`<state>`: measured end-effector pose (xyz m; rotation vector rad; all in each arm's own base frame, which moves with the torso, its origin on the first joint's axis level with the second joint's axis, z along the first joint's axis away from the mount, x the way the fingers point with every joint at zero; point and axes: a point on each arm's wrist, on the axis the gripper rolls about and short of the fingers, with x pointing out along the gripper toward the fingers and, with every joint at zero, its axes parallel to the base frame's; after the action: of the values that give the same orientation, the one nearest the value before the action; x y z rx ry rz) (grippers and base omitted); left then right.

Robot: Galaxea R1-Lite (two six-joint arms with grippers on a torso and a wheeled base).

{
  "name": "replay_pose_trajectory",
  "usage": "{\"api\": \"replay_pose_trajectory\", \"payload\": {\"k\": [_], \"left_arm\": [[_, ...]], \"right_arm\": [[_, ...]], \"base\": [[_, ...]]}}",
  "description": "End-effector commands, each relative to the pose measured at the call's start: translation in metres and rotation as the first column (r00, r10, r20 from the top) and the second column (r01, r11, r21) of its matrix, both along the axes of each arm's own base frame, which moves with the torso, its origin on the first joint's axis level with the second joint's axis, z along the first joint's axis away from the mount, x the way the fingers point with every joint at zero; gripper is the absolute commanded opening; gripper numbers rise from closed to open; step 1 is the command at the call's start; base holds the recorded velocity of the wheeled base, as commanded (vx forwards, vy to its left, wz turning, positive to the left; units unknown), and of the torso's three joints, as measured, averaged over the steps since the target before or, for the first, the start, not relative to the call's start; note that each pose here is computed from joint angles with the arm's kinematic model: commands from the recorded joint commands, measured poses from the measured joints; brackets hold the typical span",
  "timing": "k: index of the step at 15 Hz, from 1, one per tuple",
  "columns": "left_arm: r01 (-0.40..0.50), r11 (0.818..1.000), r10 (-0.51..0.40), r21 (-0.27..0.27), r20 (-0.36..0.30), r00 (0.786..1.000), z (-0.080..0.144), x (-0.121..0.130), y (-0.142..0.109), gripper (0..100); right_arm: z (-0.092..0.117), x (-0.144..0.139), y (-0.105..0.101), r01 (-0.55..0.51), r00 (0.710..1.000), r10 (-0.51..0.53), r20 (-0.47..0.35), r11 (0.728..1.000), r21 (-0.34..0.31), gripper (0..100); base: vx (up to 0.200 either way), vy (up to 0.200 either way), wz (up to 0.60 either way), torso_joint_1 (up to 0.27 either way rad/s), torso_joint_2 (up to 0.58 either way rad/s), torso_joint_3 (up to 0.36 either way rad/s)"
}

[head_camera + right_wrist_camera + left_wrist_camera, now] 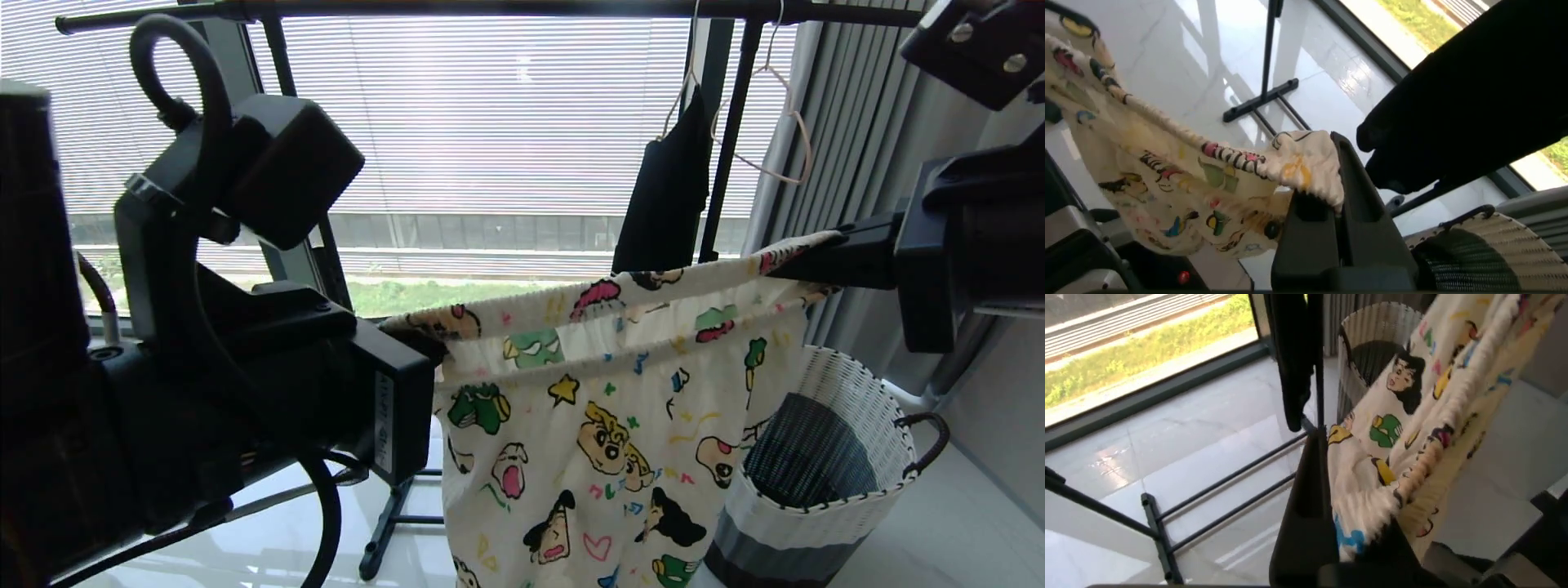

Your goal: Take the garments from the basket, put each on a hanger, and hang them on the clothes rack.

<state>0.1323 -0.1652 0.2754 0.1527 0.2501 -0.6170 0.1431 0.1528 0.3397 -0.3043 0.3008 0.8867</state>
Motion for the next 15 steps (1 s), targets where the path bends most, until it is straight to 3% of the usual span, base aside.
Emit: {"api": "replay_pose_trajectory", "payload": {"k": [1, 5, 6, 11, 12, 14, 15], "left_arm": [[-0.037, 0.999, 0.037, 0.028, -0.02, 0.999, -0.008, 0.015, -0.008, 0], [-0.036, 0.999, 0.037, 0.035, -0.023, 0.999, -0.009, 0.016, -0.01, 0], [-0.048, 0.998, 0.049, 0.04, -0.024, 0.999, -0.011, 0.018, -0.012, 0], [-0.099, 0.993, 0.1, 0.058, -0.014, 0.995, -0.013, 0.025, -0.018, 0], [-0.119, 0.99, 0.12, 0.075, -0.008, 0.993, -0.015, 0.026, -0.015, 0], [-0.192, 0.973, 0.19, 0.126, 0.028, 0.981, -0.016, 0.028, 0.002, 0], [-0.26, 0.943, 0.247, 0.208, 0.085, 0.965, -0.017, 0.027, 0.034, 0]], "right_arm": [[-0.009, -0.023, -0.017, -0.031, 1.0, 0.031, 0.002, 0.999, -0.027, 0], [-0.011, -0.023, -0.017, -0.033, 0.999, 0.033, -0.002, 0.999, -0.033, 0], [-0.011, -0.023, -0.017, -0.033, 0.999, 0.033, -0.005, 0.999, -0.034, 100], [-0.019, -0.034, -0.019, -0.072, 0.997, 0.071, -0.014, 0.996, -0.045, 100], [-0.022, -0.033, -0.024, -0.026, 1.0, 0.026, -0.007, 0.998, -0.054, 100], [-0.031, -0.026, -0.04, 0.175, 0.985, -0.173, 0.024, 0.978, -0.112, 100], [-0.037, -0.024, -0.054, 0.321, 0.947, -0.317, 0.055, 0.936, -0.143, 100]], "base": [[0.0, 0.0, 0.0, 0.0, 0.0, 0.0], [0.0, 0.0, 0.0, 0.0, 0.0, 0.0], [0.0, 0.0, 0.0, 0.0, 0.0, 0.0], [0.0, 0.0, 0.0, 0.0, 0.0, 0.0], [0.0, 0.0, 0.0, 0.0, 0.0, 0.0], [0.0, 0.0, 0.0, 0.0, 0.0, 0.0], [0.0, 0.0, 0.0, 0.0, 0.0, 0.0]]}}
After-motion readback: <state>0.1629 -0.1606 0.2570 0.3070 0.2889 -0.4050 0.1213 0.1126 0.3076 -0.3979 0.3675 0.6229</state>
